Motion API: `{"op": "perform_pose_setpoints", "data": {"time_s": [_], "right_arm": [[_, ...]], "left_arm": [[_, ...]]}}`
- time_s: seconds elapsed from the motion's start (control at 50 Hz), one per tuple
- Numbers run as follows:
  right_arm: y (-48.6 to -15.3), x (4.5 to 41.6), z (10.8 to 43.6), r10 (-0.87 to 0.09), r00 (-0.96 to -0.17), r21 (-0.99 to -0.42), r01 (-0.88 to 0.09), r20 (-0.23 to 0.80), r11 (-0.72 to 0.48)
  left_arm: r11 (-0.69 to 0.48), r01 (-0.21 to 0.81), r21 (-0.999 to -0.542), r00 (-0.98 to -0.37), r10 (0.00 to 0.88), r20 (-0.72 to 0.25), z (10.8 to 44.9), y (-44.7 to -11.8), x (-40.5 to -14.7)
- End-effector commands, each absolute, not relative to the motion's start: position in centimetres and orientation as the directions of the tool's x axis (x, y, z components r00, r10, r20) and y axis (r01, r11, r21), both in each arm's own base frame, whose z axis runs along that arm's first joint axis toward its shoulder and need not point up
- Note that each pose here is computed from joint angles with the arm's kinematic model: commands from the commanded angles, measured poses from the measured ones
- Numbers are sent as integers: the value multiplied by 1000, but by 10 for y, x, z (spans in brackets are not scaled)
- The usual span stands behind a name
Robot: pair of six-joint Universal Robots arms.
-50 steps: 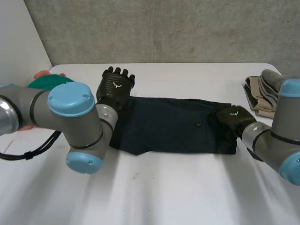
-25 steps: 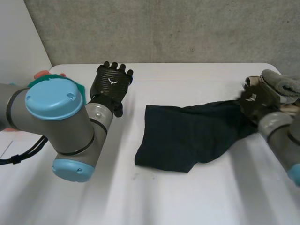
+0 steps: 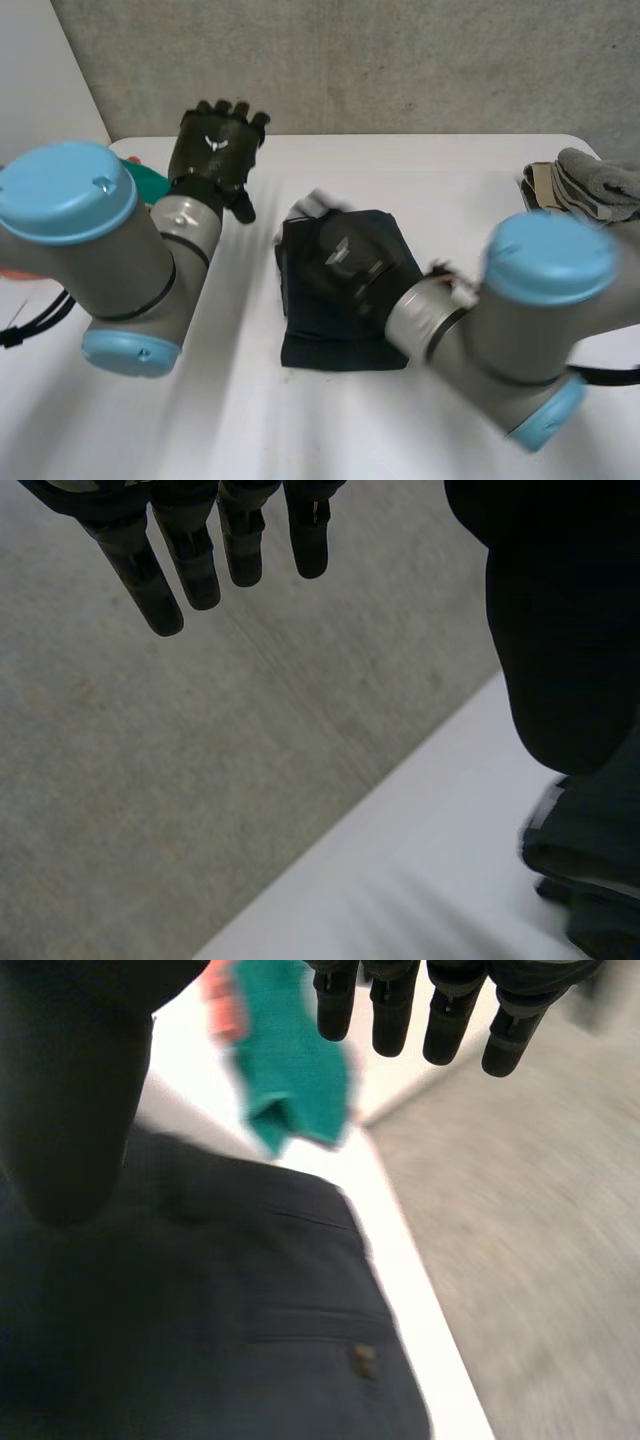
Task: Fold the laundry.
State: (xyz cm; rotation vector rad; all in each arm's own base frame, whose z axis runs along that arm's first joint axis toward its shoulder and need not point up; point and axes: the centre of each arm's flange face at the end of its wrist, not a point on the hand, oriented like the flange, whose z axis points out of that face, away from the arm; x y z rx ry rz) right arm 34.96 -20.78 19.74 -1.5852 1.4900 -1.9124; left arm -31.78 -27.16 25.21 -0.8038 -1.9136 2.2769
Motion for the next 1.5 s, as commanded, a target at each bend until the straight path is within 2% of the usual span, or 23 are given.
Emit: {"op": "perform_pose_setpoints", "data": {"time_s": [0.02,0.04,0.1,0.14,0.22,0.32,0.4,0.48,0.52,0.58,0.66,0.7,0.72,0.8,0.92,0.98,1.02,1.04,1.12,1.18,1.26,1.38,1.5], "right_arm": [[-251,296,252,-705,-701,-994,-73,110,-83],[-257,286,257,-683,-728,-998,-40,56,-40],[-272,267,257,-637,-771,-999,-47,25,17],[-285,255,255,-606,-795,-995,-74,18,66],[-303,262,235,-618,-787,-980,-121,-1,156],[-324,273,196,-642,-767,-943,-211,-4,258],[-325,286,159,-681,-732,-911,-283,3,300],[-318,295,132,-715,-698,-883,-364,48,295],[-317,296,127,-724,-686,-875,-393,75,282],[-320,293,126,-718,-683,-866,-434,135,250],[-322,289,142,-679,-700,-860,-468,222,202],[-321,286,165,-645,-711,-867,-476,280,148],[-319,285,173,-635,-713,-868,-479,299,129],[-308,279,203,-587,-730,-885,-464,350,48],[-269,281,217,-562,-728,-900,-430,394,-73],[-237,286,205,-594,-700,-901,-422,396,-102],[-214,292,185,-638,-664,-898,-428,390,-103],[-207,293,179,-648,-655,-897,-430,389,-104],[-185,301,150,-687,-614,-894,-432,387,-118],[-186,304,125,-696,-607,-892,-438,383,-109],[-193,309,109,-690,-605,-889,-440,397,-126],[-210,320,97,-658,-596,-870,-450,460,-200],[-236,331,100,-568,-651,-862,-426,504,-276]], "left_arm": [[-276,150,-949,-885,391,-254,282,-278,-333],[-275,133,-952,-884,402,-240,283,-277,-337],[-236,109,-966,-841,496,-216,273,-262,-362],[-190,130,-973,-793,569,-217,261,-249,-380],[-88,215,-973,-750,623,-222,230,-238,-395],[33,306,-952,-770,596,-227,190,-245,-391],[96,377,-921,-788,556,-264,162,-250,-384],[172,470,-866,-768,564,-305,138,-251,-372],[210,519,-829,-751,574,-325,130,-252,-364],[234,548,-804,-739,585,-334,128,-250,-359],[214,537,-816,-741,583,-335,138,-251,-362],[193,518,-833,-748,574,-333,150,-253,-363],[156,486,-860,-755,571,-323,172,-254,-364],[45,391,-919,-744,603,-287,229,-250,-365],[-82,264,-961,-682,689,-246,278,-253,-362],[-118,210,-971,-606,764,-224,294,-244,-364],[-122,180,-976,-562,802,-204,299,-239,-366],[-110,154,-982,-508,844,-174,301,-234,-369],[-36,129,-991,-406,910,-86,300,-223,-370],[-11,129,-992,-387,920,-61,298,-223,-368],[4,138,-990,-395,917,-51,294,-225,-367],[16,149,-989,-391,919,-45,287,-224,-368],[15,149,-989,-411,910,-48,286,-227,-368]]}}
